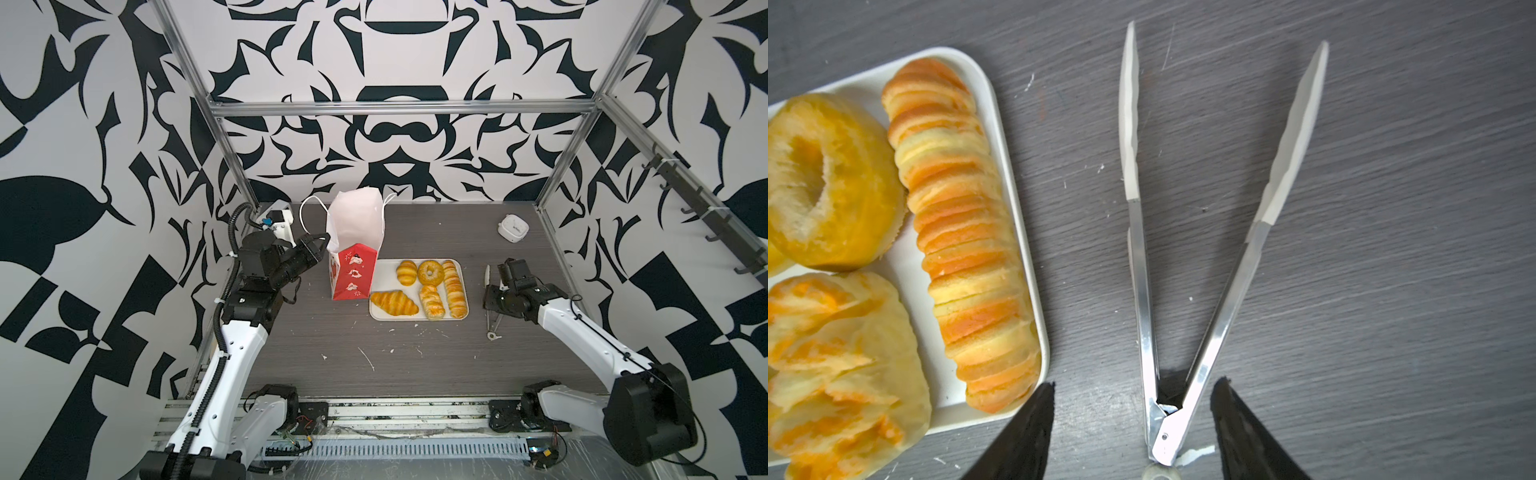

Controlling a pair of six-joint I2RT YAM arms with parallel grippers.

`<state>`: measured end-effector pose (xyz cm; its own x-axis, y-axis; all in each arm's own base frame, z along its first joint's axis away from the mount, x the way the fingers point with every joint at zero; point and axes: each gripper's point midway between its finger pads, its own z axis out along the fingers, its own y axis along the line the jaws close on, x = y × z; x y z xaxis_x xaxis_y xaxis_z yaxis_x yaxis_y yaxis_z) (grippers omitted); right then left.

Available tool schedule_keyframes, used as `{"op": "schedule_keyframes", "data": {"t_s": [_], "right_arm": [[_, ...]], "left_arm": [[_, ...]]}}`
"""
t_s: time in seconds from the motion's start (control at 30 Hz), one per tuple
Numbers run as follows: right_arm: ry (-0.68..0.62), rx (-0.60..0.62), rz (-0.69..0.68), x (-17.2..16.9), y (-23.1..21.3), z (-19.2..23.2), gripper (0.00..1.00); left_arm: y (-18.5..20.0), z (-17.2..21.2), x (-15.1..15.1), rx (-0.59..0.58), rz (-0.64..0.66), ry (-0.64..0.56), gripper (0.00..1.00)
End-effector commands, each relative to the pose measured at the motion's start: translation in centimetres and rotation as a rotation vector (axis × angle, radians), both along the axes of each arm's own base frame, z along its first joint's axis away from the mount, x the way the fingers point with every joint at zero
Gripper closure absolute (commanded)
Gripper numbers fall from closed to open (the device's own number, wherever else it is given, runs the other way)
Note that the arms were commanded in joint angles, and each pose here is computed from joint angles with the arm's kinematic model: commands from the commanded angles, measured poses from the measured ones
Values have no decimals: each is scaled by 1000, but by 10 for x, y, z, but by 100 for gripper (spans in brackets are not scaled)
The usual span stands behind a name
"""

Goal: Take the fake bread out of the paper bag
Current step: 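Release the paper bag upright beside the tray with the left gripper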

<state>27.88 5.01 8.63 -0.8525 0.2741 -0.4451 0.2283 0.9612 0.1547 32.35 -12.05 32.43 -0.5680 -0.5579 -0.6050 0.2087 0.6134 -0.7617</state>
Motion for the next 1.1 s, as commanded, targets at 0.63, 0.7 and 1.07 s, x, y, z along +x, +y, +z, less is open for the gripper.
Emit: {"op": "schedule_keyframes", "data": {"t_s": [0.63,0.7,1.07], "right_arm": [[23,31,35,6,10,-16,39],[28,32,37,5,10,-18,39],[25,35,41,3,10,-17,39]], "left_arm": [[-6,-29,12,55,-45,46,100],[-6,-33,14,69,-48,54,100],[9,-45,15,161,2,88,80]]}}
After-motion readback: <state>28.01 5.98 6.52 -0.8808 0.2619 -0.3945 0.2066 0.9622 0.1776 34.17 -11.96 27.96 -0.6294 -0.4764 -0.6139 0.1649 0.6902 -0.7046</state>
